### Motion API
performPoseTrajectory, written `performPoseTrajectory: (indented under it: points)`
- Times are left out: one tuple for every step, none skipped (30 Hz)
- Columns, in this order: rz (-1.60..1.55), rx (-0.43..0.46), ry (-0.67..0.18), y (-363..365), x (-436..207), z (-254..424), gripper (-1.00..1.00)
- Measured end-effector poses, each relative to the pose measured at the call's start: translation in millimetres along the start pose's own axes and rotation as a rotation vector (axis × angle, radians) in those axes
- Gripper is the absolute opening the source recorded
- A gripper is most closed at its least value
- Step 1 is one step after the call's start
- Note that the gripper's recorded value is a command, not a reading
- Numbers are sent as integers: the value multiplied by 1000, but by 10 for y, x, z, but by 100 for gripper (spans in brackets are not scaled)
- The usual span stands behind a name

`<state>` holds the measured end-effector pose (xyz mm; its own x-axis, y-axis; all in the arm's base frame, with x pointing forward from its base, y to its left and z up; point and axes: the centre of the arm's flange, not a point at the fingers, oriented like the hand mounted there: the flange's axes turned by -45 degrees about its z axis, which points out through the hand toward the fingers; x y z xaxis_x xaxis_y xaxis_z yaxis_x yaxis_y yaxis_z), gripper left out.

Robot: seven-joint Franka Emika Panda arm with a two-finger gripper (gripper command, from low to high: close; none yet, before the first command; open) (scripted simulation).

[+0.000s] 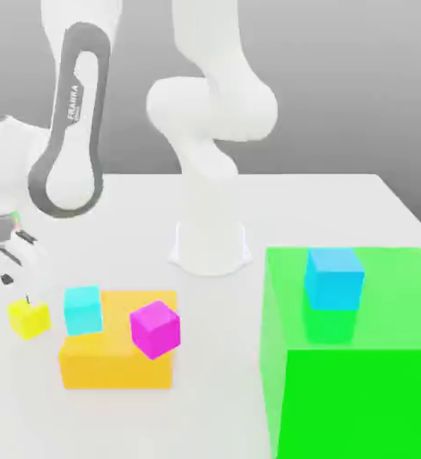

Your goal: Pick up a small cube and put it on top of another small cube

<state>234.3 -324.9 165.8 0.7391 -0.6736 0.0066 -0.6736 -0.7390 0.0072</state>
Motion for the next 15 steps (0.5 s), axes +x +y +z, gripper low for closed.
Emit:
performPoseTrajectory:
  points:
    - [0,0,-1,1,-2,72,0]
    - [1,1,-2,-1,-7,147,0]
    - [1,2,-3,-4,-15,223,0]
    - [3,3,-5,-9,-27,300,0]
    - [3,5,-6,-13,-35,350,-100]
    - [3,5,-6,-13,-35,350,-100]
    - [3,5,-6,-13,-35,350,-100]
    - [4,5,-6,-13,-35,350,-100]
    - [4,5,-7,-14,-35,350,-100]
    - [4,6,-7,-14,-35,351,-100]
    - [4,7,-7,-16,-40,375,-100]
    - [3,6,-6,-14,-35,348,-100]
    - [2,4,-5,-10,-26,295,-100]
    - [1,2,-4,-5,-17,230,-100]
    - [1,1,-2,-2,-10,160,-100]
